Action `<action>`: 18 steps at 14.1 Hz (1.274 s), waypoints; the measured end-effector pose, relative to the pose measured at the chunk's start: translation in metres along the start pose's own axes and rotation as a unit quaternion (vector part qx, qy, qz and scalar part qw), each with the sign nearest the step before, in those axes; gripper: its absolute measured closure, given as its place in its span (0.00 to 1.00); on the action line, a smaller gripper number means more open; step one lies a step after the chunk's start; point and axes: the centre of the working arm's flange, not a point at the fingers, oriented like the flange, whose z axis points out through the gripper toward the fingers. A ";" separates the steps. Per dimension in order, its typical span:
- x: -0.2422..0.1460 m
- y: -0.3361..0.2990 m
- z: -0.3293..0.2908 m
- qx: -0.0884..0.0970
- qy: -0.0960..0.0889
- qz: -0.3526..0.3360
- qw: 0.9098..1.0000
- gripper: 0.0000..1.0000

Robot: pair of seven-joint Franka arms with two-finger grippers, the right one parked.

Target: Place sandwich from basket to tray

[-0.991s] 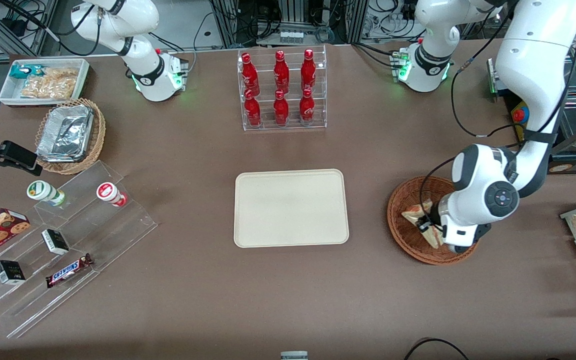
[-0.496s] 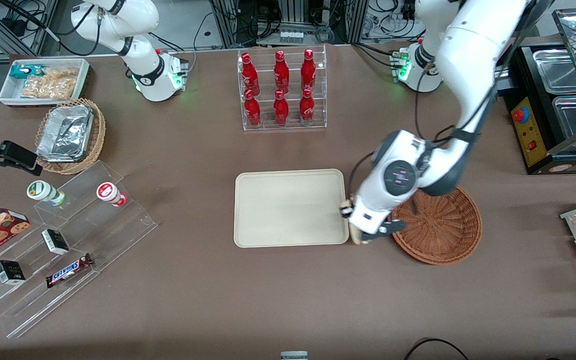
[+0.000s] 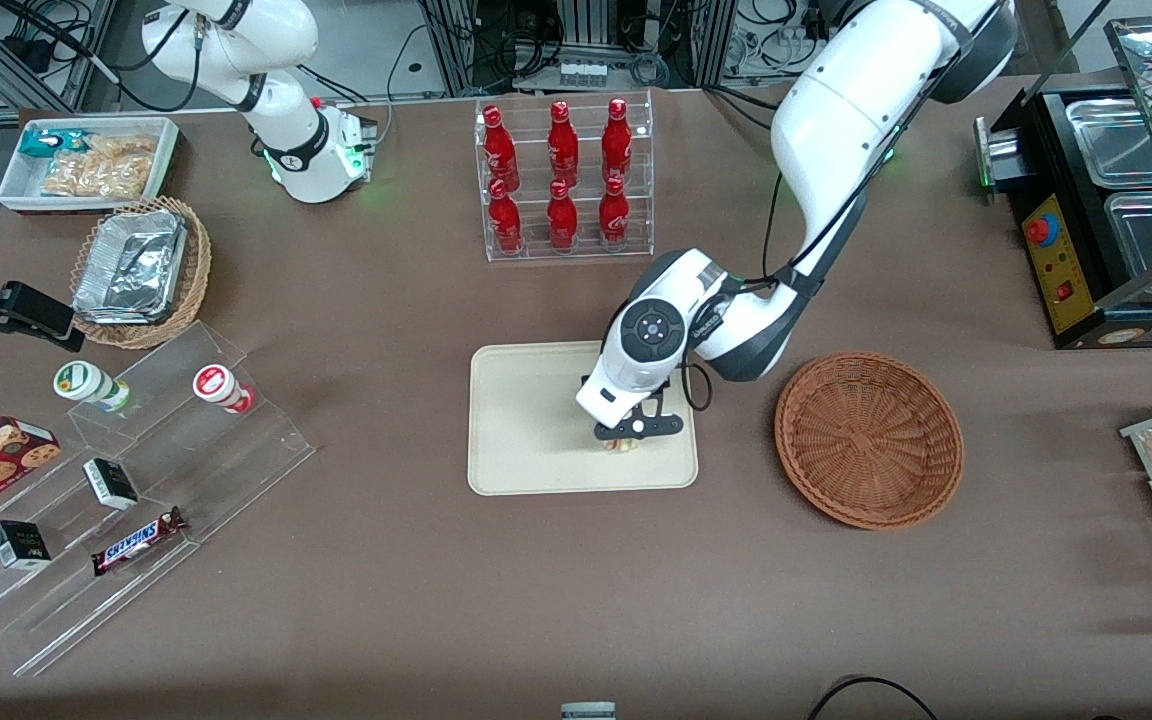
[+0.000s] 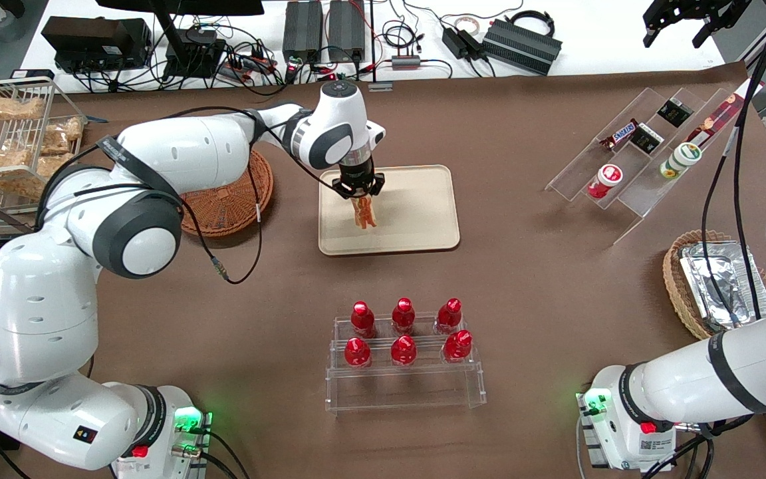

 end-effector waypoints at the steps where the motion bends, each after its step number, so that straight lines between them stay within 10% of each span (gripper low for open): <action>1: 0.001 0.002 0.005 0.000 -0.002 0.000 1.000 0.84; 10: 0.040 -0.015 -0.048 -0.006 0.040 -0.024 0.999 0.01; 18: 0.045 -0.121 -0.231 0.062 0.059 -0.036 0.996 0.00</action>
